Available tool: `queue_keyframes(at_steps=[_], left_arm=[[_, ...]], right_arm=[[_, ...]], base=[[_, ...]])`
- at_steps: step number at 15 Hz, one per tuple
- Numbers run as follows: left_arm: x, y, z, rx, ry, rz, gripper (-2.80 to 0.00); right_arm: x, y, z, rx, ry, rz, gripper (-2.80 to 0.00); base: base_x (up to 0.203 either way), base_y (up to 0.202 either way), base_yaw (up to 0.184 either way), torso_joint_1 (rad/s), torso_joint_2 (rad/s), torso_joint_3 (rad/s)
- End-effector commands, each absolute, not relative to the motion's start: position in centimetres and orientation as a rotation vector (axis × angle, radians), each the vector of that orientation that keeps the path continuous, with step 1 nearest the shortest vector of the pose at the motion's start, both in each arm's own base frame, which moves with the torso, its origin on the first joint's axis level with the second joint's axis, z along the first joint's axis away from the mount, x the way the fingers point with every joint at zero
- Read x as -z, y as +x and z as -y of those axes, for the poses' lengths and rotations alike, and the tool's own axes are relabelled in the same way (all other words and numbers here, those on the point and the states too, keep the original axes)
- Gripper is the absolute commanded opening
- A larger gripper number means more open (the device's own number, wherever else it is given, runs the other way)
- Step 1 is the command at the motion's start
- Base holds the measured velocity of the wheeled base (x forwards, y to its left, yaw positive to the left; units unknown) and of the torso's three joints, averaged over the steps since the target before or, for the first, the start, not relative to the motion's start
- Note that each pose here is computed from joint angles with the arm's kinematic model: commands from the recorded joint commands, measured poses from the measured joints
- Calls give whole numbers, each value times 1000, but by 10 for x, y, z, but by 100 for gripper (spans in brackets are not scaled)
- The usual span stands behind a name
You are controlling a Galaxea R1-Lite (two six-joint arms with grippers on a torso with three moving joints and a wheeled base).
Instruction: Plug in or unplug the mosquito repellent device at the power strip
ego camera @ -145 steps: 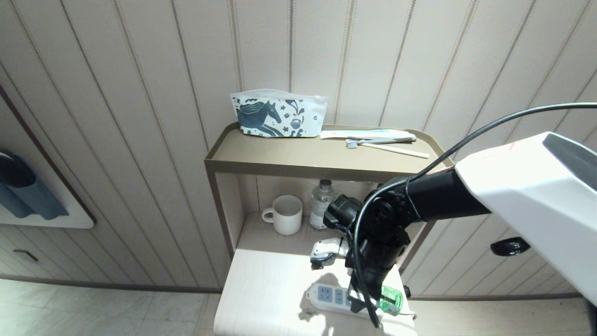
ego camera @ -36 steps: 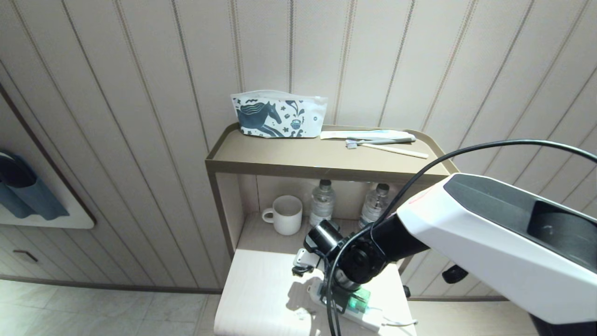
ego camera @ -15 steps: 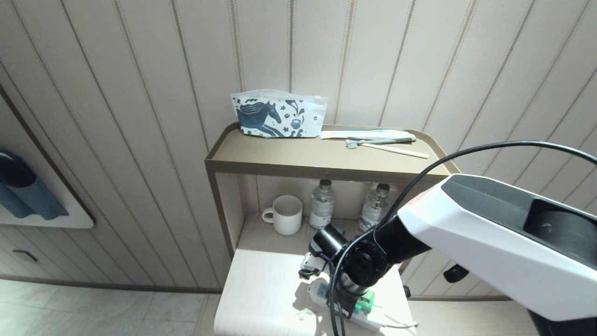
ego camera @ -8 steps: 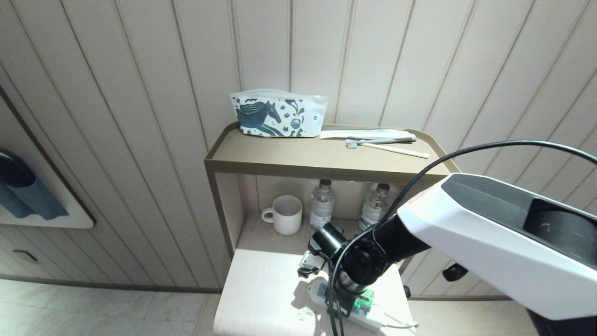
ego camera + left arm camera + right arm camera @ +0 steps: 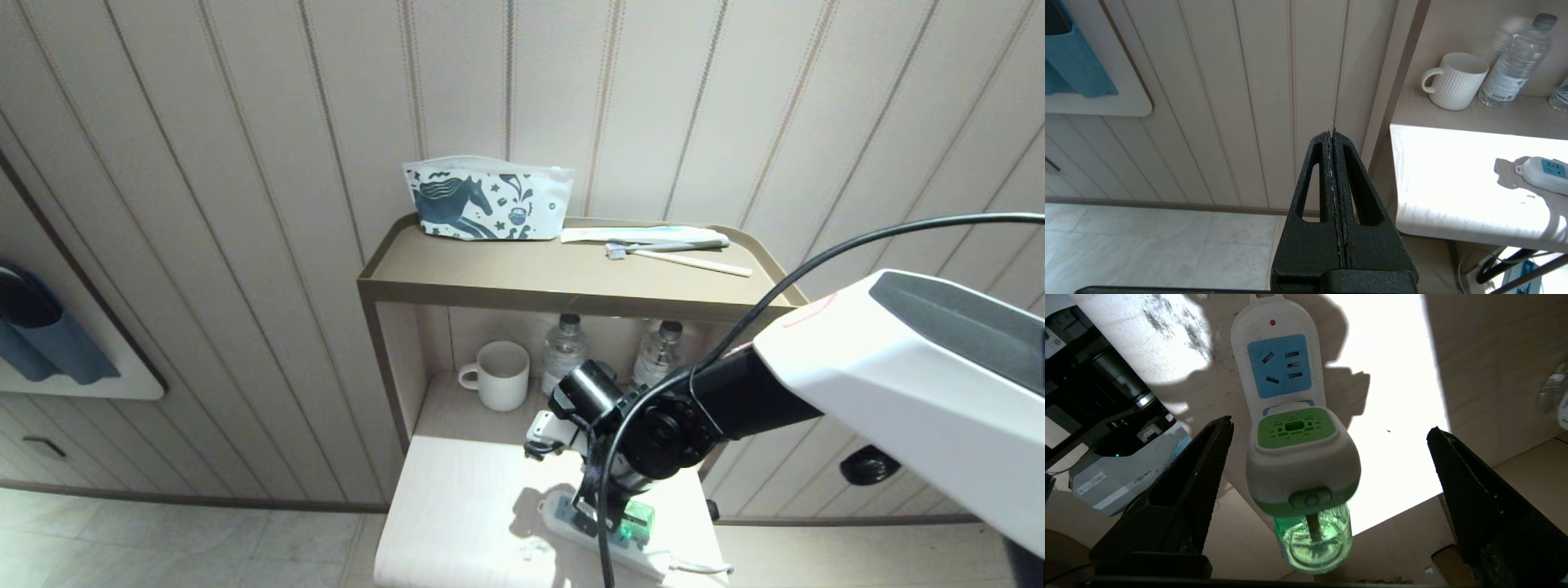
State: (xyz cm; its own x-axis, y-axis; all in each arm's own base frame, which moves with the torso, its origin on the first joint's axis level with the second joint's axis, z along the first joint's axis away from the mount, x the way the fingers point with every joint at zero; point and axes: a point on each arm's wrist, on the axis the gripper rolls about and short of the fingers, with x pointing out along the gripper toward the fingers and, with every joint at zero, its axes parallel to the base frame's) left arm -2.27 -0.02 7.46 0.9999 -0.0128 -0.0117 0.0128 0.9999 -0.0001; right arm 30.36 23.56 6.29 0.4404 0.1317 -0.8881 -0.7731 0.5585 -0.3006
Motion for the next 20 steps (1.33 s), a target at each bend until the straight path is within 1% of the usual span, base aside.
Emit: queue_keyframes(at_steps=[1,5,9,10,13,20], left_arm=[[-75,-23,0,13,1,-12,-280],[-75,-23,0,12,0,-11,-280],[-74,-23,0,14,0,-14,-280],[-75,-23,0,13,1,-11,-280],[-75,-23,0,12,0,-12,-280],[-75,-23,0,12,0,-11,-280]], right_arm=[[-90,296,-230,-638,-778,-892,0],[-130,275,-214,-628,-750,-807,0],[-171,235,-184,-589,-733,-715,0],[-178,225,-176,-580,-730,-693,-280],[-198,202,-156,-556,-700,-633,-280],[-218,173,-132,-497,-512,-578,-280]], base=[[0,0,0,0,0,0],[0,0,0,0,0,0],[0,0,0,0,0,0],[0,0,0,0,0,0],[0,0,0,0,0,0],[0,0,0,0,0,0]])
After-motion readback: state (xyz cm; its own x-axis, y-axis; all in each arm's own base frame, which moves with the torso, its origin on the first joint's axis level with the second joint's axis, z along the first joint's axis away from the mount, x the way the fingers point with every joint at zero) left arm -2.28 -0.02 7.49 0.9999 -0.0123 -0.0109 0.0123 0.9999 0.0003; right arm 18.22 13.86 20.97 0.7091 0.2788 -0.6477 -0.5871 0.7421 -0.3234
